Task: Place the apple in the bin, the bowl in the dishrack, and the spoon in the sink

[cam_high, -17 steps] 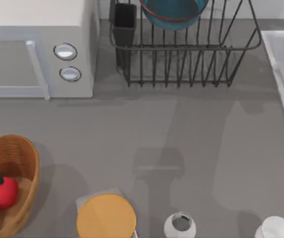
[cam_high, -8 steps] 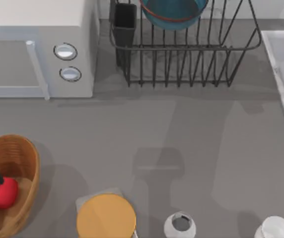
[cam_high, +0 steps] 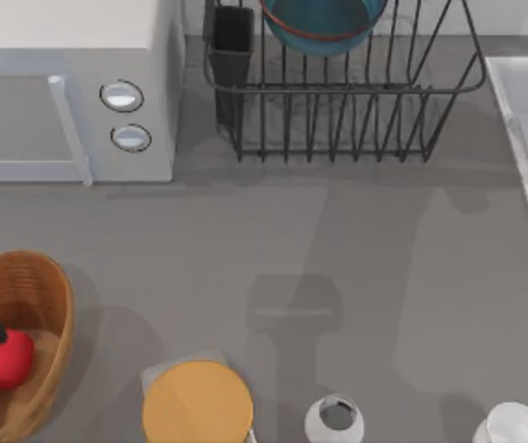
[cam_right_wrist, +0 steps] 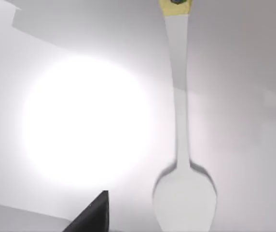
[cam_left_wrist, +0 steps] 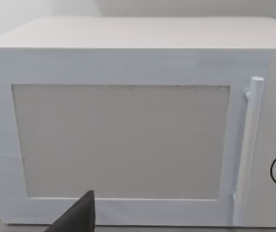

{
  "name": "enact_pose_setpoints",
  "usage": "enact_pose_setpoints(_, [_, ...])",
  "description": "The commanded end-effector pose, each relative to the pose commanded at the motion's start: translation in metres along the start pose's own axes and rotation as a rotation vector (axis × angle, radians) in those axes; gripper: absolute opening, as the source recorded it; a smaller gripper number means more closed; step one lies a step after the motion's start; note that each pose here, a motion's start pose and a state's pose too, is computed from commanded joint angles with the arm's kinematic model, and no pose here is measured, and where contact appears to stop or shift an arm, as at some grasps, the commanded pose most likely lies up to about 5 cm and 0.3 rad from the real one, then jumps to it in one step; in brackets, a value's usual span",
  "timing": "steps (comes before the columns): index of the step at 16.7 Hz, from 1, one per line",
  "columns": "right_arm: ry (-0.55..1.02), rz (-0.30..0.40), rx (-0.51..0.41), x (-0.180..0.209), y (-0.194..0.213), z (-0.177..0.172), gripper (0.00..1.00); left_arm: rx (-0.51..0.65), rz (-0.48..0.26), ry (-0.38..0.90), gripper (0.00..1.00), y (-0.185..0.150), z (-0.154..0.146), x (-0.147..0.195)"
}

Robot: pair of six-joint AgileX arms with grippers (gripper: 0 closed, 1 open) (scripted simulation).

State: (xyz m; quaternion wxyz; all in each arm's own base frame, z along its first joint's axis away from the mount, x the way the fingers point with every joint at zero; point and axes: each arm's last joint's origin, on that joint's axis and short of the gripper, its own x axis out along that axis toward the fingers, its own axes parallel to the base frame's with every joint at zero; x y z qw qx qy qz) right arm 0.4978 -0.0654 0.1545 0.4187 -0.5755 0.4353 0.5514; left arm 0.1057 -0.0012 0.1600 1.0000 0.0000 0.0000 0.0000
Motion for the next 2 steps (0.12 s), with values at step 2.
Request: enact_pose_setpoints(2, [0.0,0.0,0.0,0.0,0.0,0.0,1.0,0.0,0.0,0.0,1.0,0.0,0.0,0.0])
